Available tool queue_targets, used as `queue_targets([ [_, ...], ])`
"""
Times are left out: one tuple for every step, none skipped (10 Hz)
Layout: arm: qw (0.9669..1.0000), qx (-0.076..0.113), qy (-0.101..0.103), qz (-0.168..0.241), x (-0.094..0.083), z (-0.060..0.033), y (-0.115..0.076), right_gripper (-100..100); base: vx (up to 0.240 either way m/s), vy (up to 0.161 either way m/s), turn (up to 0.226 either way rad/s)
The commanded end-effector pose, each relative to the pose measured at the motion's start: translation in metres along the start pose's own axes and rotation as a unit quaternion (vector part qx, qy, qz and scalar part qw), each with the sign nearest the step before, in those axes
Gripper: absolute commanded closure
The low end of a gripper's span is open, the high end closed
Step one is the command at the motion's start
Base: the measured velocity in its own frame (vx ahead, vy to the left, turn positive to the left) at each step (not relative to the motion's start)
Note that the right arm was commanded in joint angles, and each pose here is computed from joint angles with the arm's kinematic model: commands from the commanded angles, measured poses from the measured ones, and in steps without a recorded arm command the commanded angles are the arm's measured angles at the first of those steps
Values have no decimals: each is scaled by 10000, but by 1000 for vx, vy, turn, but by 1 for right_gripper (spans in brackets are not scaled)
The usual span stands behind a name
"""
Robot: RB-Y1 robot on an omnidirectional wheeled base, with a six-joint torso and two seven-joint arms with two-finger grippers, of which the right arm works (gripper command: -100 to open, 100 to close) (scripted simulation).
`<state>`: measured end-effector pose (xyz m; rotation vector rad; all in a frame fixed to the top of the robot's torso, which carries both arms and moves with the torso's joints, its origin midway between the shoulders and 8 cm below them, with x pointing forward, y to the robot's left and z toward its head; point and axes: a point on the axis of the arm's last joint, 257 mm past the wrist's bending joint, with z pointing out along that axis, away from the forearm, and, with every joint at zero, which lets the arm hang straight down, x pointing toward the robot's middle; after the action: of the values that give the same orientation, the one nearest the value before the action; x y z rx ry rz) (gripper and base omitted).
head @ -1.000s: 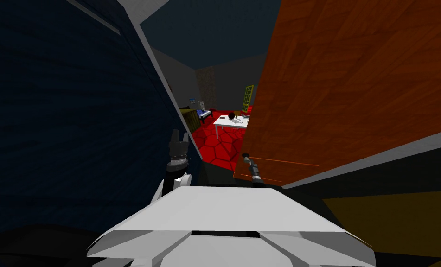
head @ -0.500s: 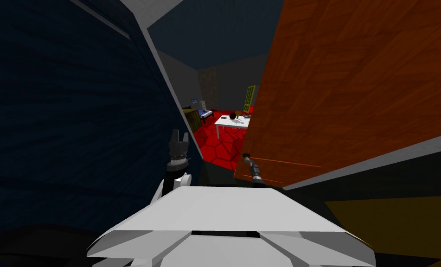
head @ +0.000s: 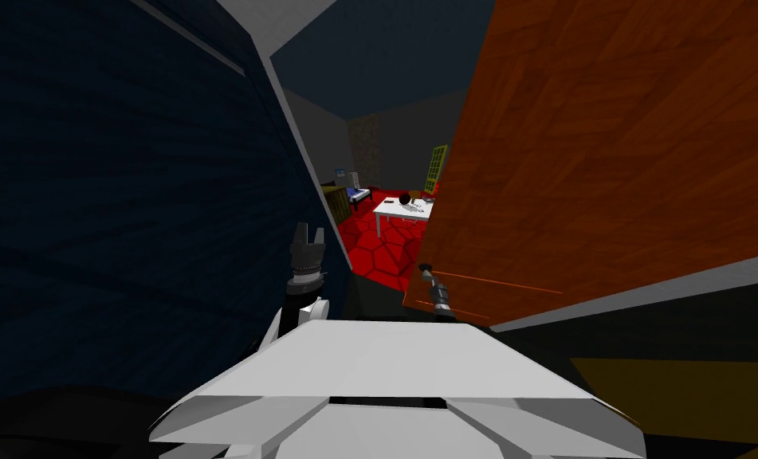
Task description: Pull the door open
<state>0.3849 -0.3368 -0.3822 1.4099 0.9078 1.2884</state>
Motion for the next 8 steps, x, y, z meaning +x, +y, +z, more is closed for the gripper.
queue_targets([
  [9993,-151,182,289,259,65,67,100,-41,-27,55],
  [9981,-174,93,587,213,54,79,100,-52,-17,129],
  [9981,2,-122,597,-47,-39,-11,-100,-21,-43,-4],
  [9970,-9,-142,761,-54,-47,-8,-100,3,-29,-59],
  [9954,-22,-165,948,-62,-57,-4,-100,-15,-6,-20],
  [9932,-38,-192,1146,-71,-68,0,-100,-23,5,15],
  [9929,-38,-192,1174,-71,-68,0,-100,-21,-3,8],
  [9898,-55,-220,1408,-81,-81,4,-100,-18,9,31],
])
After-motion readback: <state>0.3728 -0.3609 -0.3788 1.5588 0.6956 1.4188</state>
